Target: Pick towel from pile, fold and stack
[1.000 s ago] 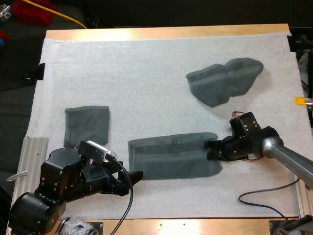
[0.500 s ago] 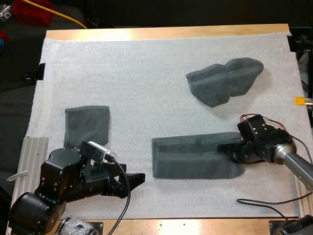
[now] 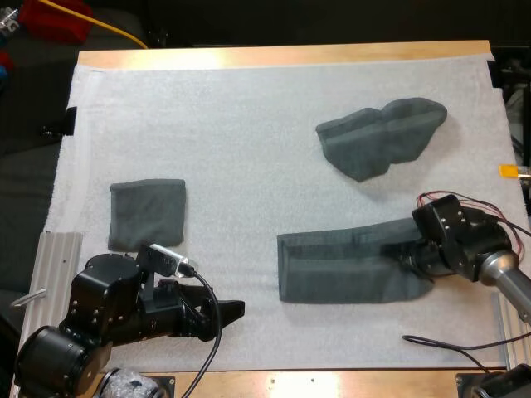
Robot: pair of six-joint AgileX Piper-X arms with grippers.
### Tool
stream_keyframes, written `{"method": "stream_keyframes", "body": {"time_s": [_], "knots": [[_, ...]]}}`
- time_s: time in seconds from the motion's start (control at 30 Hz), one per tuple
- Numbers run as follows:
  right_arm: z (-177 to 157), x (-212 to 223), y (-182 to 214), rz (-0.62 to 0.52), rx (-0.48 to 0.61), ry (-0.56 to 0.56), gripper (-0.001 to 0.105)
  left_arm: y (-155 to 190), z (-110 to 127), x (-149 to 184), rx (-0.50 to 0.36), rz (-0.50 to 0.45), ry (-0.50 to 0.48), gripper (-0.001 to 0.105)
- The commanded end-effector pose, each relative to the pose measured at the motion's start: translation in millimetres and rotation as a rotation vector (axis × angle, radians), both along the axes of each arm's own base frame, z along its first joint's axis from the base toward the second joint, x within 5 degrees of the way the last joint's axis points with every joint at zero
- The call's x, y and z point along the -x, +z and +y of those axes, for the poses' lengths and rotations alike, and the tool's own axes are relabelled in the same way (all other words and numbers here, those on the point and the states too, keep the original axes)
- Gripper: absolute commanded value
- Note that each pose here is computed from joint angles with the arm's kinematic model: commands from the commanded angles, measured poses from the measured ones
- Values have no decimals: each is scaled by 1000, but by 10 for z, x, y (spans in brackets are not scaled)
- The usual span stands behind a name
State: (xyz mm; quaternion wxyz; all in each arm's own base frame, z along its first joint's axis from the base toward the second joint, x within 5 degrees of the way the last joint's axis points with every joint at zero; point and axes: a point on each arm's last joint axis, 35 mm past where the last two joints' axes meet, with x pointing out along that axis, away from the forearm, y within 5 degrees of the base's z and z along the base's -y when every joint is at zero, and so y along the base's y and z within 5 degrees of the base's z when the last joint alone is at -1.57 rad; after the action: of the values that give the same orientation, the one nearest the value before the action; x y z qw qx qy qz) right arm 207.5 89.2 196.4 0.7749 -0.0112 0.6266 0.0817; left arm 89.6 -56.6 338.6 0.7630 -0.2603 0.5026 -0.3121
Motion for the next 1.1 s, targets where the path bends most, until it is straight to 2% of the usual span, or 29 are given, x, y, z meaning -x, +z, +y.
{"method": "stream_keyframes", "body": {"time_s": [0.0,0.13,0.47,0.63,0.9,1.07], "knots": [[40,-1,71,7,-55,17,1,19,3,17,14,4,-2,71],[223,-2,147,1,-166,31,1,19,3,17,14,4,-2,71],[706,79,214,-83,-322,61,1,19,3,17,14,4,-2,71],[911,81,118,-38,-405,80,1,19,3,17,14,4,-2,71],[1192,48,-60,-31,-478,103,1,18,4,18,14,6,-2,71],[1279,26,-183,21,-520,122,1,13,6,23,11,12,-2,71]]}}
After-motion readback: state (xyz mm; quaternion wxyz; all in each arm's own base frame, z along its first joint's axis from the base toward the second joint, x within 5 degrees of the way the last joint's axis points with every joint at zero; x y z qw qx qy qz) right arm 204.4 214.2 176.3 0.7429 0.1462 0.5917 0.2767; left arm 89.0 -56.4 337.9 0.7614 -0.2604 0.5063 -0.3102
